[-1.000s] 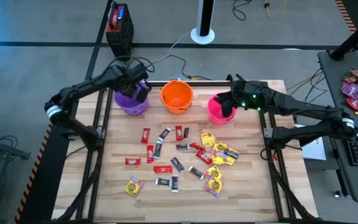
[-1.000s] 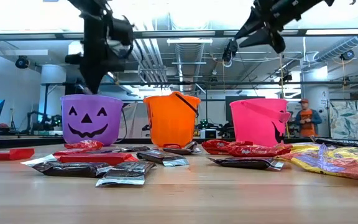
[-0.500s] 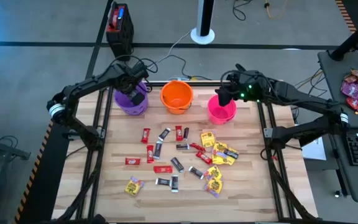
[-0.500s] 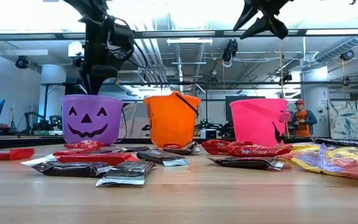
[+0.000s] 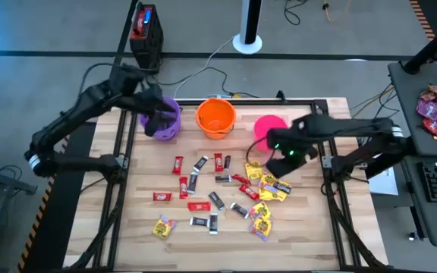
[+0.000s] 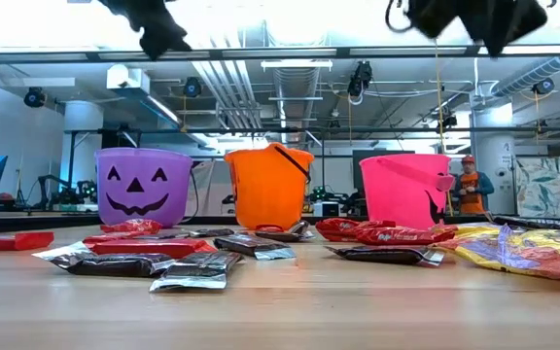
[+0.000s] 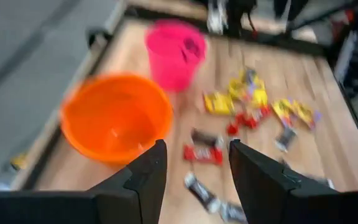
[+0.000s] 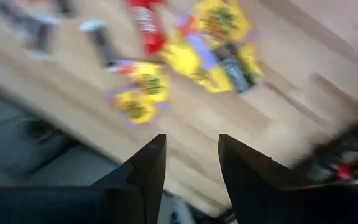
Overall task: Sort candy by brand, put in halloween buckets
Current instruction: Put the yellow candy into the pink bucket
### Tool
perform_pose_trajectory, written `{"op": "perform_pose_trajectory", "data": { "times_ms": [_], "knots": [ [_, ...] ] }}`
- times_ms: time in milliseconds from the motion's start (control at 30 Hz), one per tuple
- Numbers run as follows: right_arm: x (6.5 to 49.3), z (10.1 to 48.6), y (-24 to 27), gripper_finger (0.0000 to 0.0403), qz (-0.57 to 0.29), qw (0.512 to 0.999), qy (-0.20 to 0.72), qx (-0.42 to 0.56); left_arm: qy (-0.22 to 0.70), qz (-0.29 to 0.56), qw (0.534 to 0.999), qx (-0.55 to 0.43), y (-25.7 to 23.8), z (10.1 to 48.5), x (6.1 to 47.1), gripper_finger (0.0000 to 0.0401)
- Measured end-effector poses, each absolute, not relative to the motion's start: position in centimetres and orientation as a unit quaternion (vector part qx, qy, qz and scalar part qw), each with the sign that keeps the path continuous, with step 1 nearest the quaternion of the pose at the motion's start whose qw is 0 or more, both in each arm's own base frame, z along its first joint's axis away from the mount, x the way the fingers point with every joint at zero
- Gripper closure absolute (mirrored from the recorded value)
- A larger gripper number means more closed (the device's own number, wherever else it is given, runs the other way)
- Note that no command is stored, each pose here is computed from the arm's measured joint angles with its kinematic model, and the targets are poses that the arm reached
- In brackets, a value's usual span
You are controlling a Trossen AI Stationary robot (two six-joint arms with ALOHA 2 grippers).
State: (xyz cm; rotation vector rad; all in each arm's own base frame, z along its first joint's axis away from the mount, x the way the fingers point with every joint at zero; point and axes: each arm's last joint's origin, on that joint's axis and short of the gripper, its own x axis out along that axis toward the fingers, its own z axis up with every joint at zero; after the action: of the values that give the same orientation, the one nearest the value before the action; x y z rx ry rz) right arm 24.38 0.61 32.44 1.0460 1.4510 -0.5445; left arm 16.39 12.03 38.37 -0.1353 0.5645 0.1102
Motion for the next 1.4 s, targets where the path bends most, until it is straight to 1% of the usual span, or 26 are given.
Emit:
{"op": "perform_pose_trajectory", "data": {
  "times_ms": [67, 200, 433, 500, 633, 800, 967, 1033, 1100, 1167, 1333, 1400],
  "knots": [
    [25.4, 30.5, 0.9, 0.0264, -0.263, 0.595, 0.627, 0.429, 0.261, 0.075, 0.961, -0.050, 11.7, 39.0, 15.9, 0.0244],
    [27.6, 26.8, 0.8, 0.0264, -0.311, 0.645, 0.583, 0.383, 0.219, 0.092, 0.971, -0.023, 11.4, 40.2, 15.4, 0.0244],
    [31.2, 21.0, -0.2, 0.0262, -0.313, 0.710, 0.516, 0.363, 0.145, 0.112, 0.983, -0.008, 11.1, 42.0, 15.0, 0.0244],
    [31.8, 19.6, -0.1, 0.0255, -0.319, 0.707, 0.521, 0.357, 0.142, 0.112, 0.983, -0.006, 11.0, 42.1, 15.0, 0.0244],
    [32.6, 17.0, -0.4, 0.0227, -0.340, 0.681, 0.550, 0.344, 0.149, 0.112, 0.983, -0.011, 11.1, 41.8, 15.0, 0.0244],
    [33.5, 15.4, -0.5, 0.0192, -0.369, 0.672, 0.548, 0.333, 0.163, 0.110, 0.980, -0.021, 11.4, 40.7, 15.4, 0.0246],
    [34.0, 14.2, -0.7, 0.0187, -0.374, 0.664, 0.557, 0.330, 0.185, 0.108, 0.976, -0.036, 11.8, 38.9, 15.8, 0.0246],
    [34.0, 13.7, -0.7, 0.0197, -0.375, 0.660, 0.562, 0.327, 0.183, 0.110, 0.976, -0.044, 12.0, 38.3, 16.1, 0.0246],
    [34.1, 13.2, -0.6, 0.0218, -0.376, 0.655, 0.569, 0.327, 0.177, 0.111, 0.977, -0.049, 12.1, 37.9, 16.2, 0.0246],
    [34.0, 13.0, -0.6, 0.0251, -0.376, 0.651, 0.573, 0.327, 0.172, 0.112, 0.977, -0.051, 12.2, 37.7, 16.3, 0.0246],
    [34.0, 13.3, -0.6, 0.0350, -0.365, 0.654, 0.574, 0.329, 0.168, 0.113, 0.978, -0.050, 12.2, 37.8, 16.3, 0.0246],
    [34.0, 13.7, -0.6, 0.0379, -0.359, 0.660, 0.572, 0.329, 0.165, 0.113, 0.979, -0.048, 12.2, 37.8, 16.3, 0.0246]
  ]
}}
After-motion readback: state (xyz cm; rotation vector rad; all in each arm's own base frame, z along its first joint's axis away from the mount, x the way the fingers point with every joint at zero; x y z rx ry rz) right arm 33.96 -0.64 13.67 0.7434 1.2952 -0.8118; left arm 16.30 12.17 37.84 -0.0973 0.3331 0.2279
